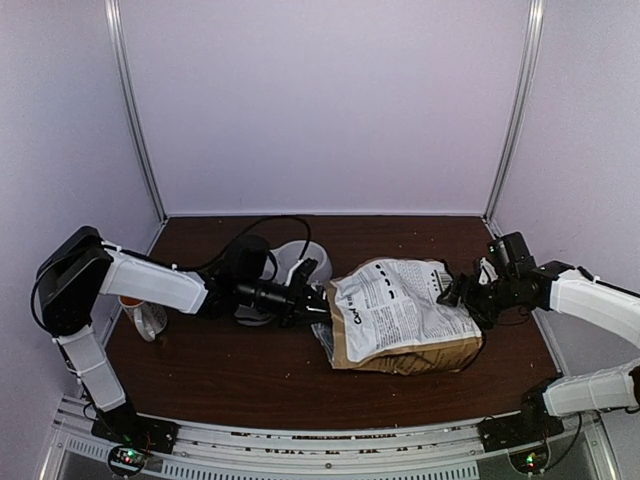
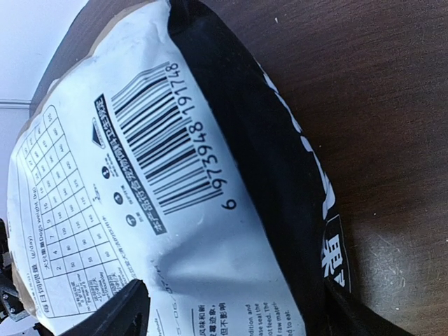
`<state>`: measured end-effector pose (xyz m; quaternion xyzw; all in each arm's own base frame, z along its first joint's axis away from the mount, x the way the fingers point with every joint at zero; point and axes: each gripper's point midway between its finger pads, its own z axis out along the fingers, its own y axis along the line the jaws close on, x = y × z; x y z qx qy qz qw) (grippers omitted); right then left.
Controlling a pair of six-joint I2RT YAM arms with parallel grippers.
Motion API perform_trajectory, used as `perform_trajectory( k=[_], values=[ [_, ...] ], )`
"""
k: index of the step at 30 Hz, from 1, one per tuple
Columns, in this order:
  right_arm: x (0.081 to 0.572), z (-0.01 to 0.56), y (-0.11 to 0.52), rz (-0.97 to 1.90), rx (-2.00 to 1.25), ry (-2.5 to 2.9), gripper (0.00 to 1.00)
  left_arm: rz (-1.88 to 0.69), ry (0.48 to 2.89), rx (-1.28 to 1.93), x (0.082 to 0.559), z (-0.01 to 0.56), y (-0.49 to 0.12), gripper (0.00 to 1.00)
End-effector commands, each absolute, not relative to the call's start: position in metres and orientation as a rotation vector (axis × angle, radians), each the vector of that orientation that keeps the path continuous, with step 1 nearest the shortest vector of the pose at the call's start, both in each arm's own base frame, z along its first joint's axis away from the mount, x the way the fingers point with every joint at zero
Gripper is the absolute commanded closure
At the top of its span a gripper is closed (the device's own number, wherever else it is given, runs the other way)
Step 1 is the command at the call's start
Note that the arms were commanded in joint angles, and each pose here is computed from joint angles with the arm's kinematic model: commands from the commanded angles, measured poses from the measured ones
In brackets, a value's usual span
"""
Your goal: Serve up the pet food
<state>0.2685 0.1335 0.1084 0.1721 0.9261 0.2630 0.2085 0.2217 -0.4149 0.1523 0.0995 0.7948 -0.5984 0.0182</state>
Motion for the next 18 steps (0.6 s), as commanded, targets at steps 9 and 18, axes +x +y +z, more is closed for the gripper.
perform_trajectory(
  k=[9, 18],
  values=[
    [0.278, 0.137, 0.142, 0.793, 0.442, 2.502, 0.18, -1.935, 2.33, 0.296, 0.227, 0.167, -0.391, 1.0],
    [0.279, 0.138, 0.142, 0.79, 0.452, 2.498, 0.18, -1.88, 2.386, 0.221, 0.231, 0.145, -0.368, 1.0]
  ],
)
